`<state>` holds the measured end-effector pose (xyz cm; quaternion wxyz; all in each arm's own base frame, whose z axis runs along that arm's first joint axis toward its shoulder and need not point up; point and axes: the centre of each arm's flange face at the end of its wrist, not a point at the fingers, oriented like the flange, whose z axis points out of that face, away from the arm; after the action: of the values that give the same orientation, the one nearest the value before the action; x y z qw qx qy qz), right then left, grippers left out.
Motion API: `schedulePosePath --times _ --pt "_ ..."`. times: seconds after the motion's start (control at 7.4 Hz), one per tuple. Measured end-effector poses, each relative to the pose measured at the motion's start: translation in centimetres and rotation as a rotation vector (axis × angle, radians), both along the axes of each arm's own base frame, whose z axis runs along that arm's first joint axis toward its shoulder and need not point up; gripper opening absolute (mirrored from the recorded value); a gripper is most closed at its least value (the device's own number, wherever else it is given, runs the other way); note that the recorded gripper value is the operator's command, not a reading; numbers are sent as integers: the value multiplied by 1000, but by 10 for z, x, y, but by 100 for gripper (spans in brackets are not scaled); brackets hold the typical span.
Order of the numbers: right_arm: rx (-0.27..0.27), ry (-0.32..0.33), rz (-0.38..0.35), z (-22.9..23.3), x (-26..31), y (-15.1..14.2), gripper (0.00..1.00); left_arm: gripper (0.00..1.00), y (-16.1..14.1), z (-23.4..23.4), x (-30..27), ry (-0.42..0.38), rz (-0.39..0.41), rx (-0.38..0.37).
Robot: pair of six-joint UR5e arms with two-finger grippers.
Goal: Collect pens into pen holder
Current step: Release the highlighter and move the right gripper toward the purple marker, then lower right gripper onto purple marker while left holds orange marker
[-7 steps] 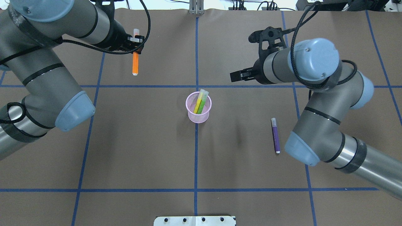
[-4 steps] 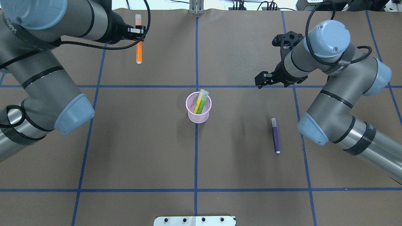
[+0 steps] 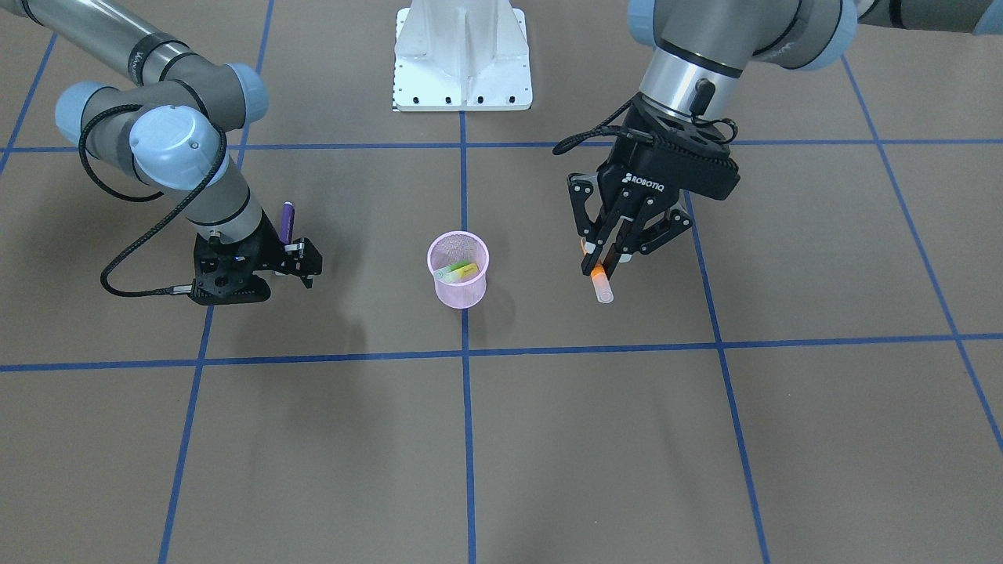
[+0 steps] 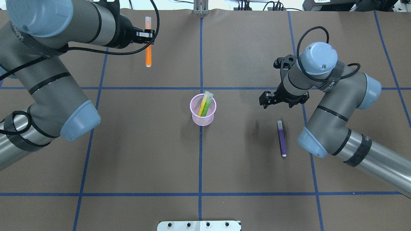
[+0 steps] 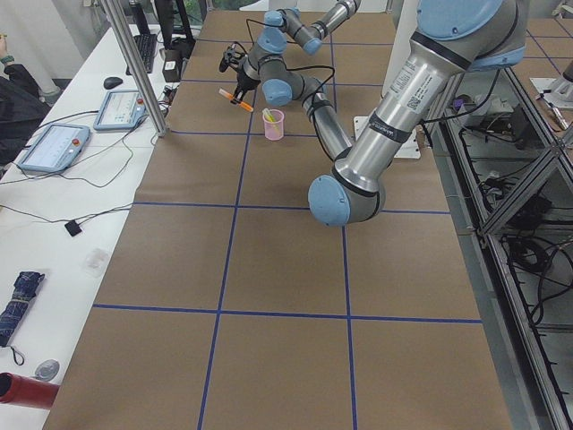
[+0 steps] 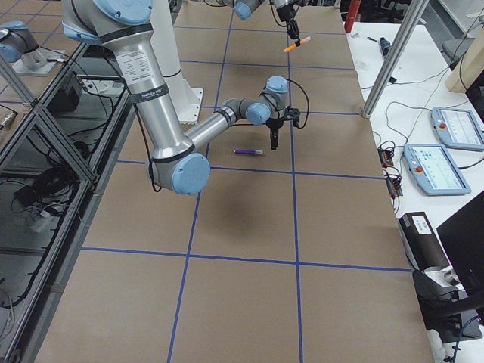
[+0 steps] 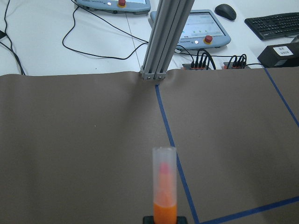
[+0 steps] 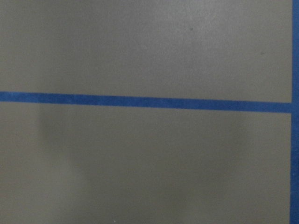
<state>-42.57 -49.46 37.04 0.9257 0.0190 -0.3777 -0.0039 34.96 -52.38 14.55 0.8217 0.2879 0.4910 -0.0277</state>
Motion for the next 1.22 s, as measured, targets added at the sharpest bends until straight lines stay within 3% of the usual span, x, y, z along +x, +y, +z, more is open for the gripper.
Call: schedulePosePath --times 0.54,0.68,0.95,1.22 --pt "-80 4 -37 24 -8 29 94 0 6 -2 14 1 23 0" --pt "-86 8 -46 28 -11 34 87 0 7 -1 16 0 25 -1" --pt "-94 5 -59 29 -14 39 61 0 6 0 18 -3 27 -4" --pt "-101 3 -66 31 -14 42 54 0 6 1 19 -5 29 -4"
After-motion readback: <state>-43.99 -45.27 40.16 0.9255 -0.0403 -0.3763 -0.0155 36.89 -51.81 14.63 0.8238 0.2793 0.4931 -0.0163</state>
